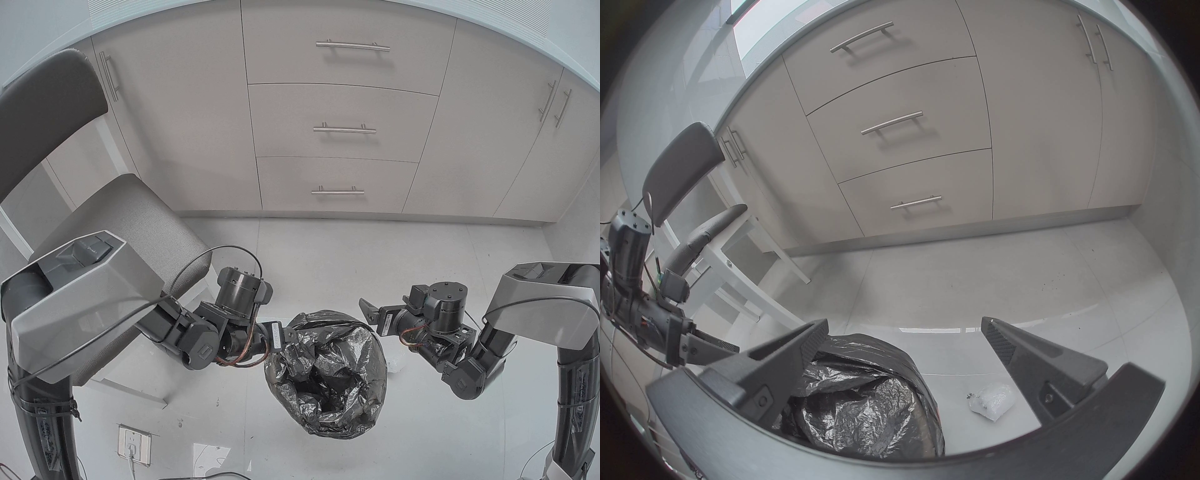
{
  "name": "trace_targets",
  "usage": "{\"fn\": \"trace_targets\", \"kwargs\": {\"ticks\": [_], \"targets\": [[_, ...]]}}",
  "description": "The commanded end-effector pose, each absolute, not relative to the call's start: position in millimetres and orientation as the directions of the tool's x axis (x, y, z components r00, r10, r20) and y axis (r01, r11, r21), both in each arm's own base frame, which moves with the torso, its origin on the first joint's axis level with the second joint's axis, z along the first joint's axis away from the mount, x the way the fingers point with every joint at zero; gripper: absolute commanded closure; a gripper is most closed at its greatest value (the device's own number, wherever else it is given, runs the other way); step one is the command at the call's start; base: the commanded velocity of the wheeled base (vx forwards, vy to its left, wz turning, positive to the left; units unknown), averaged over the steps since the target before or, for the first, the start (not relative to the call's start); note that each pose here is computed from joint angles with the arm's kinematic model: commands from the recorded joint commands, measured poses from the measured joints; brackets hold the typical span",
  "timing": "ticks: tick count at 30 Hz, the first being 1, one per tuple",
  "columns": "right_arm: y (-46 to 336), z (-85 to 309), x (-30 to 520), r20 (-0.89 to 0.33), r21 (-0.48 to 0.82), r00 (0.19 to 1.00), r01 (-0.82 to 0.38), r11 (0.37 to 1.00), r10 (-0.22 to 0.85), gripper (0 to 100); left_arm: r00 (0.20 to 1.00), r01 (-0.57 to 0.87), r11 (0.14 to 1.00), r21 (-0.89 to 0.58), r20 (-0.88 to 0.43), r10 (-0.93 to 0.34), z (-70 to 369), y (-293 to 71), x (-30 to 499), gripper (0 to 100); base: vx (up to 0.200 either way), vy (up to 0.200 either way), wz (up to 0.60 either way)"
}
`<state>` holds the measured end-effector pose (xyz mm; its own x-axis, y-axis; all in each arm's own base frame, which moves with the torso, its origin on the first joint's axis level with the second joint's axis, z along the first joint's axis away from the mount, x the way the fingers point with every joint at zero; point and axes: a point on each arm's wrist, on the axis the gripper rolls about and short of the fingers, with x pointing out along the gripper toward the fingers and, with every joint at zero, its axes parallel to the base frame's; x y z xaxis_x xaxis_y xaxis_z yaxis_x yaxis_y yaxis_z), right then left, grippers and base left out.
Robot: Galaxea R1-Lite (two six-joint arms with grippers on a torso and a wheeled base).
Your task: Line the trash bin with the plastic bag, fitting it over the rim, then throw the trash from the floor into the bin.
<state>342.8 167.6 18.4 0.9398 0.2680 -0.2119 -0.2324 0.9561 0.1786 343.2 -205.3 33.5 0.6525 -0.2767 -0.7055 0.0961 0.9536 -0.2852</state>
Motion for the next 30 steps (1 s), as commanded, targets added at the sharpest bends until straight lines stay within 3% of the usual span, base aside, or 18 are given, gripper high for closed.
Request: {"fn": "trace_targets", "kwargs": {"ticks": [1, 7, 15, 22, 30], "targets": [[168, 19, 343, -0.211, 0.179, 0.940, -0.234, 0.956, 0.270, 0, 0.645, 0.109, 0.967, -0.232, -0.723, -0.246, 11, -219, 338, 0, 0.000, 0.000, 0.00], [168, 17, 343, -0.214, 0.178, 0.939, -0.234, 0.956, 0.269, 0, 0.705, 0.178, 0.979, -0.098, -0.681, -0.196, -18, -234, 332, 0, 0.000, 0.000, 0.00], [168, 18, 343, -0.211, 0.179, 0.939, -0.236, 0.955, 0.271, 0, 0.716, 0.244, 0.967, -0.075, -0.659, -0.232, -30, -250, 324, 0, 0.000, 0.000, 0.00], [168, 19, 343, -0.211, 0.179, 0.939, -0.236, 0.955, 0.271, 0, 0.708, 0.238, 0.970, -0.050, -0.675, -0.208, -45, -252, 325, 0, 0.000, 0.000, 0.00], [168, 19, 343, -0.210, 0.180, 0.939, -0.236, 0.955, 0.271, 0, 0.748, 0.204, 0.975, 0.086, -0.657, -0.099, -65, -257, 337, 0, 0.000, 0.000, 0.00]]}}
